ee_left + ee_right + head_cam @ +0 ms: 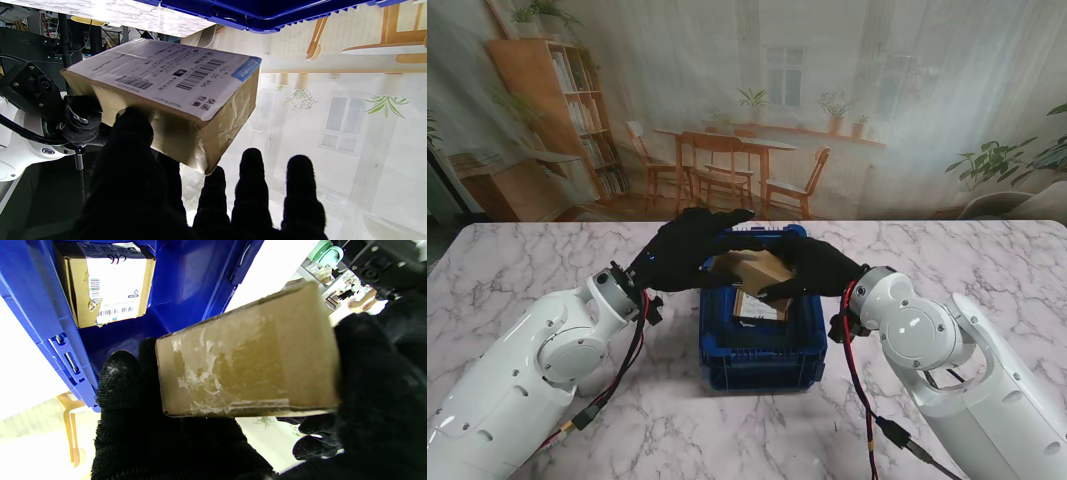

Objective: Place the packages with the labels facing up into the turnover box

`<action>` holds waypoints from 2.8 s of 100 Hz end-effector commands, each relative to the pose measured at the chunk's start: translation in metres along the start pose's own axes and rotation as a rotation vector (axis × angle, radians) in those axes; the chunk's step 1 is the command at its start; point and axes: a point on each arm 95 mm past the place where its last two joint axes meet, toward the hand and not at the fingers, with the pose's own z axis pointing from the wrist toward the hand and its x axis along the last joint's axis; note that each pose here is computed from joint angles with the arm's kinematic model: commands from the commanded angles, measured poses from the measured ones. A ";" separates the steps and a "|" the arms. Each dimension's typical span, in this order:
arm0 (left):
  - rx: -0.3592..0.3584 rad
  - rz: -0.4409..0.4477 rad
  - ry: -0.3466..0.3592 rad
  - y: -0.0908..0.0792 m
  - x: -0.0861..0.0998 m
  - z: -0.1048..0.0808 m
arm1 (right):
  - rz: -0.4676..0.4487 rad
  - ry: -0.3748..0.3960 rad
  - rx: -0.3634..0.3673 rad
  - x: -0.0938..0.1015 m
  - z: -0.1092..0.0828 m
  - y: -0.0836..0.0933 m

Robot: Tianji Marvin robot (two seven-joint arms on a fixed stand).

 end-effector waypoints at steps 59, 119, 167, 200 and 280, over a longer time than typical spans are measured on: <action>-0.083 0.070 -0.067 -0.003 -0.022 0.007 | 0.036 0.048 0.084 0.007 -0.004 -0.008; -0.122 0.040 -0.038 0.010 -0.022 0.014 | 0.100 0.066 0.141 0.009 -0.005 -0.012; -0.119 0.001 -0.048 0.014 -0.023 0.016 | 0.106 0.052 0.127 0.010 -0.001 -0.007; -0.167 0.021 -0.053 0.017 -0.028 0.015 | 0.115 0.054 0.111 0.009 -0.003 -0.004; -0.208 -0.013 -0.066 0.023 -0.037 0.007 | 0.105 0.023 0.045 0.003 -0.004 0.004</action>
